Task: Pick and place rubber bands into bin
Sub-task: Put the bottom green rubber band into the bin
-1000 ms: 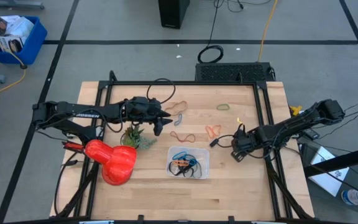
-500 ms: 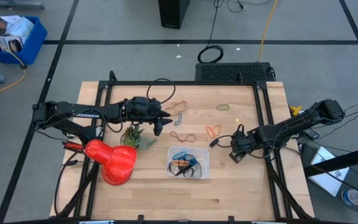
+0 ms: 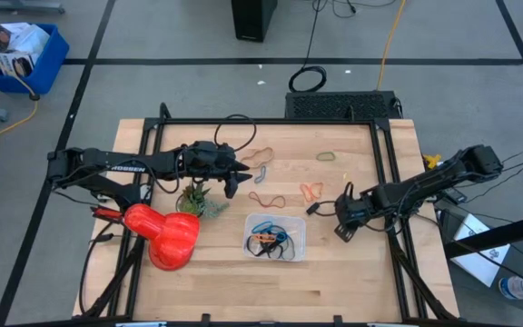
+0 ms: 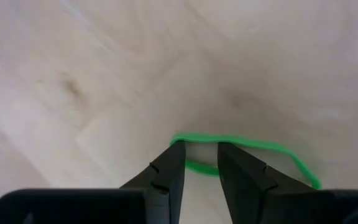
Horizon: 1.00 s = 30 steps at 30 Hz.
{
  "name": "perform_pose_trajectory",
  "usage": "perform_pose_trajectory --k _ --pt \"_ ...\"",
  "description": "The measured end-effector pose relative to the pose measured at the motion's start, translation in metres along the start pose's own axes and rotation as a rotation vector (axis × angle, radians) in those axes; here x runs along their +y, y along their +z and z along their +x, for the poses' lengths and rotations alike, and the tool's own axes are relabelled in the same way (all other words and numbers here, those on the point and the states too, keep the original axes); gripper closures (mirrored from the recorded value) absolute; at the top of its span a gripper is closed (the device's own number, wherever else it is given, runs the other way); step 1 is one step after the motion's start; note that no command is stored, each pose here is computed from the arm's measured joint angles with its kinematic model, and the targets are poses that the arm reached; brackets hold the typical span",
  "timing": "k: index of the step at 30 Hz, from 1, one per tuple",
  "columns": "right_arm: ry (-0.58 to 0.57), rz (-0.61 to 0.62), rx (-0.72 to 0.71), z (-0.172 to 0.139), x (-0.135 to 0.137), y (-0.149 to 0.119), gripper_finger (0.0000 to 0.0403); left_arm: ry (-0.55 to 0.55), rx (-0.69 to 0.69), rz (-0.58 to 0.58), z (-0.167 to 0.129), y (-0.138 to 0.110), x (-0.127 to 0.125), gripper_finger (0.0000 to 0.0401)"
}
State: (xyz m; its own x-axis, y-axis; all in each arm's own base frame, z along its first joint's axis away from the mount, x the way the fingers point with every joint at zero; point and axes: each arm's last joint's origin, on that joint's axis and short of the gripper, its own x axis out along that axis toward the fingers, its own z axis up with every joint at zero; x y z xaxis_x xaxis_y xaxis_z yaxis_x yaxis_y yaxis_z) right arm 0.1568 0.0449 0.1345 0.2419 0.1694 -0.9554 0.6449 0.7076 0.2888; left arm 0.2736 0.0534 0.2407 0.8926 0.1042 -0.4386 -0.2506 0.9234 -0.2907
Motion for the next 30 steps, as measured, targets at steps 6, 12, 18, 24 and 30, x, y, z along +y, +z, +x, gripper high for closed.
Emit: perform_pose_trajectory --k 6,12,18,24,30 --pt "0.083 -0.007 -0.014 0.000 0.007 0.003 0.0314 0.000 0.000 0.000 0.000 0.000 0.000 0.0233" --pt "0.145 -0.018 -0.071 -0.001 0.014 0.007 0.0314 0.000 0.000 0.000 0.000 0.000 0.000 0.0233" --pt "0.125 -0.030 -0.071 -0.001 0.012 0.007 0.0314 0.000 0.000 0.000 0.000 0.000 0.000 0.0233" --pt "0.120 -0.063 -0.060 0.001 0.014 0.004 0.0314 0.000 0.000 0.000 0.000 0.000 0.000 0.0233" --pt "0.107 -0.106 -0.029 0.005 0.018 -0.005 0.0314 0.000 0.000 0.001 0.000 0.000 0.000 0.0233"
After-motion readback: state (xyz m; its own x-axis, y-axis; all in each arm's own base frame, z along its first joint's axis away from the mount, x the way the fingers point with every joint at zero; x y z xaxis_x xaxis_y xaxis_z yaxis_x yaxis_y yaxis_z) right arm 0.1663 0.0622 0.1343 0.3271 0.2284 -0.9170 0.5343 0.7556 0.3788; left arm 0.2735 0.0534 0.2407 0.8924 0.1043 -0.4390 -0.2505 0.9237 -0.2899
